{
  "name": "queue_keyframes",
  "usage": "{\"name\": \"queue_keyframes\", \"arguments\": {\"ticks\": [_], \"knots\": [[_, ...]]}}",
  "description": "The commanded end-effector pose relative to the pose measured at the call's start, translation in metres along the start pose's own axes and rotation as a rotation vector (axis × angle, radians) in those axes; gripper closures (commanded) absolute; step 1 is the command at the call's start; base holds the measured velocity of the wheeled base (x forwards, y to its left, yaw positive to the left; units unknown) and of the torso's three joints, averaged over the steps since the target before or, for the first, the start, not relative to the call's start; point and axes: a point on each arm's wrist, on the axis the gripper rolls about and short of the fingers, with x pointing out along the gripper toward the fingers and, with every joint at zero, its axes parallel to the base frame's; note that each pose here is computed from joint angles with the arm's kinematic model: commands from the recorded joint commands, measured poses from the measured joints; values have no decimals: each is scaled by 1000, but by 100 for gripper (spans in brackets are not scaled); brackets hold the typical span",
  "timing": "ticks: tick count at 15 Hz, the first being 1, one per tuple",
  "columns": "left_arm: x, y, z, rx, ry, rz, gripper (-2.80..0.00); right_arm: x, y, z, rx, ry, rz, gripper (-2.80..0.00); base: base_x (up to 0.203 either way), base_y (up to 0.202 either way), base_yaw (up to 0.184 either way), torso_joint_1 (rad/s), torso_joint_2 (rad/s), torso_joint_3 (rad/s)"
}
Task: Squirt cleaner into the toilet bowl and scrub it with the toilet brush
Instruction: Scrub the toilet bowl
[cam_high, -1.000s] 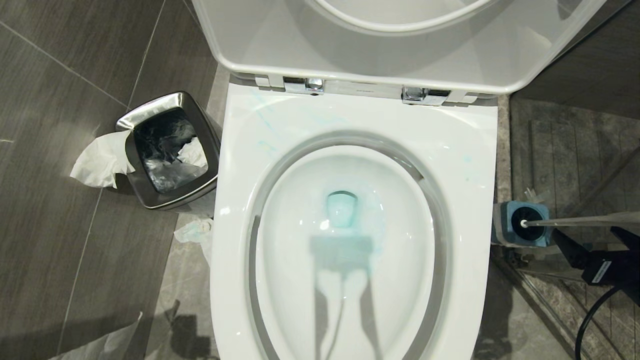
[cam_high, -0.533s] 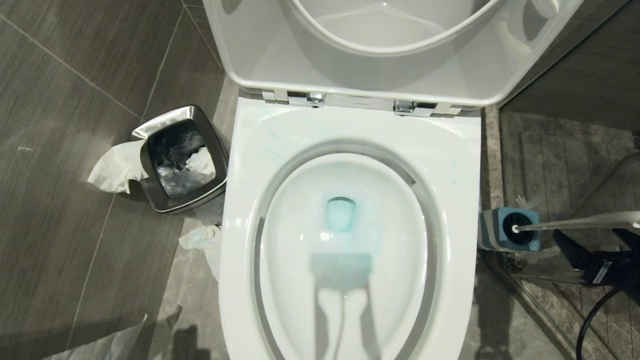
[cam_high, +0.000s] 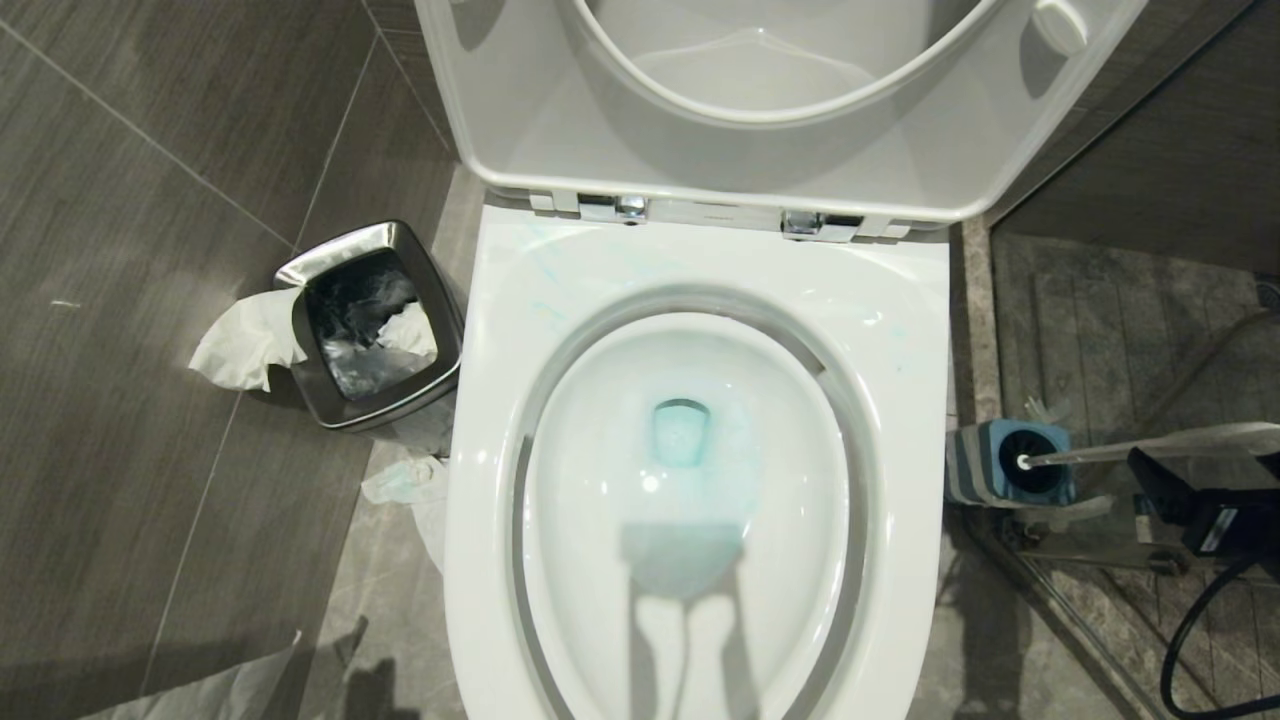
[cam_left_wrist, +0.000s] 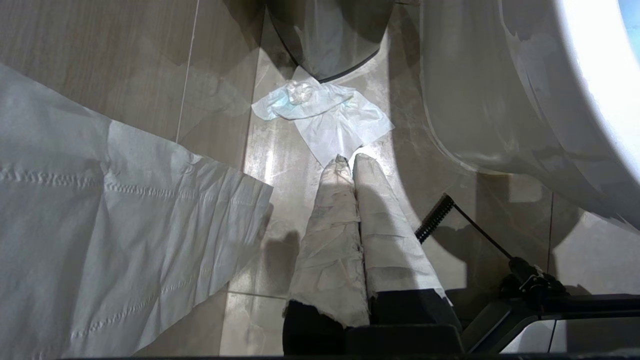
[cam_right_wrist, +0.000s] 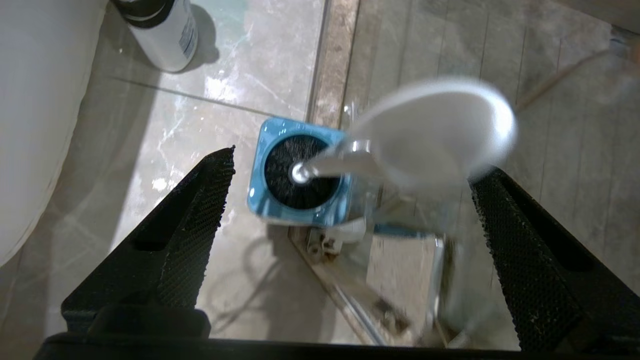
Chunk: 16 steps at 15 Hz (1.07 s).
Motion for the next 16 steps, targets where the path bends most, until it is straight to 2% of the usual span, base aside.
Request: {"name": "queue_keyframes", "arguments": {"ticks": [1, 7, 16], "knots": [[0, 0, 0, 0, 1, -1, 0, 13, -1, -5, 3, 13, 4, -280, 0, 0, 0, 0, 0, 0], [0, 0, 0, 1, 1, -1, 0, 36, 0, -18, 18, 30, 148, -280, 0, 0, 0, 0, 0, 0], [0, 0, 0, 1, 1, -1, 0, 55, -4, -9, 5, -33, 140, -280, 0, 0, 0, 0, 0, 0]]}}
